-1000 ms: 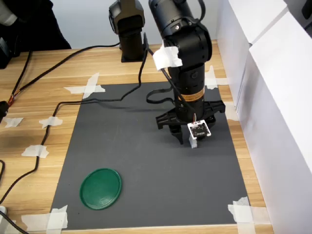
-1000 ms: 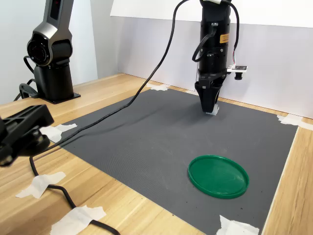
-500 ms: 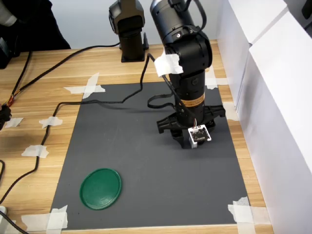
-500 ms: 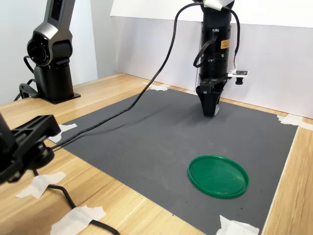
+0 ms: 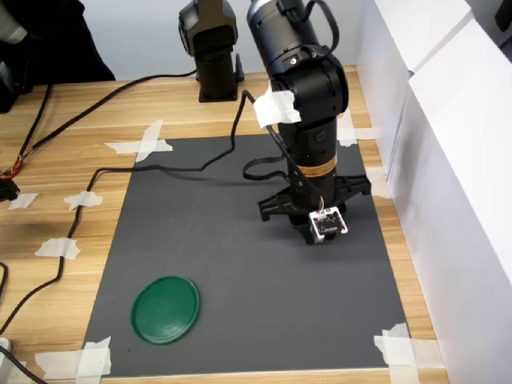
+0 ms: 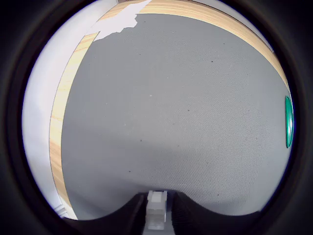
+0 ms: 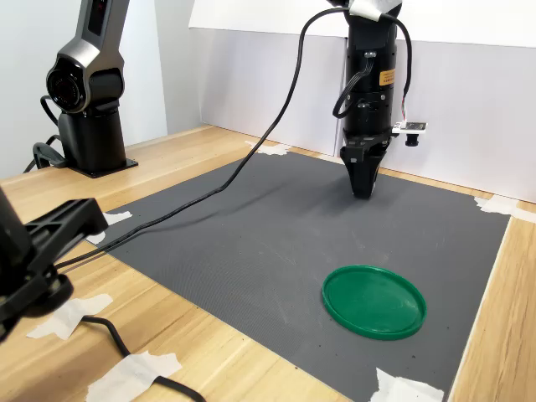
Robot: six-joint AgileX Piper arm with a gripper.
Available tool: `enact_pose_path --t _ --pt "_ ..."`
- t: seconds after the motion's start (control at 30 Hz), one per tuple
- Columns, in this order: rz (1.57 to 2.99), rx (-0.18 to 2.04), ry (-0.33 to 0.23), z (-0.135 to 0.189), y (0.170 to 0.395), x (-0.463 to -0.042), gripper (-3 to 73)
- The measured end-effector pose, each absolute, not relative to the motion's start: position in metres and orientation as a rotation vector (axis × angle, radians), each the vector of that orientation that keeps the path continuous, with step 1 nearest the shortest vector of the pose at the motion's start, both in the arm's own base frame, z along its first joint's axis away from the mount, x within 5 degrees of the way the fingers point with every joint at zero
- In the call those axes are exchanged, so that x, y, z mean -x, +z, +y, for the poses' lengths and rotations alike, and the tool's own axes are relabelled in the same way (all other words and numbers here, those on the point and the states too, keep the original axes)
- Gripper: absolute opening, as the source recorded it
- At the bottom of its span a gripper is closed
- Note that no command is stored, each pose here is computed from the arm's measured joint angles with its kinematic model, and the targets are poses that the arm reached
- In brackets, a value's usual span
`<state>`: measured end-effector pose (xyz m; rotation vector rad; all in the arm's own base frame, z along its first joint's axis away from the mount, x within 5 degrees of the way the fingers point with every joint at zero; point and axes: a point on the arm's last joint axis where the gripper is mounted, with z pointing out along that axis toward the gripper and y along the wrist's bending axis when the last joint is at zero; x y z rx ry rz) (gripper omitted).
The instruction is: Grasp a white terminal and put it on the green lid.
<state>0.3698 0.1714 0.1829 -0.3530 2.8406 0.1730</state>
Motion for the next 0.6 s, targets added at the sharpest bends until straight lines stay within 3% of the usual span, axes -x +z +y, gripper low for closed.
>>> enact_pose_path --t 0.2,0.43,0.6 --pt "2.84 0.352 0.173 0.171 0.183 -0.37 9.4" --pt "2.847 0.348 0.171 0.169 0.183 -0.37 9.0" --pt "2.835 0.324 0.163 0.151 0.198 -0.373 9.0"
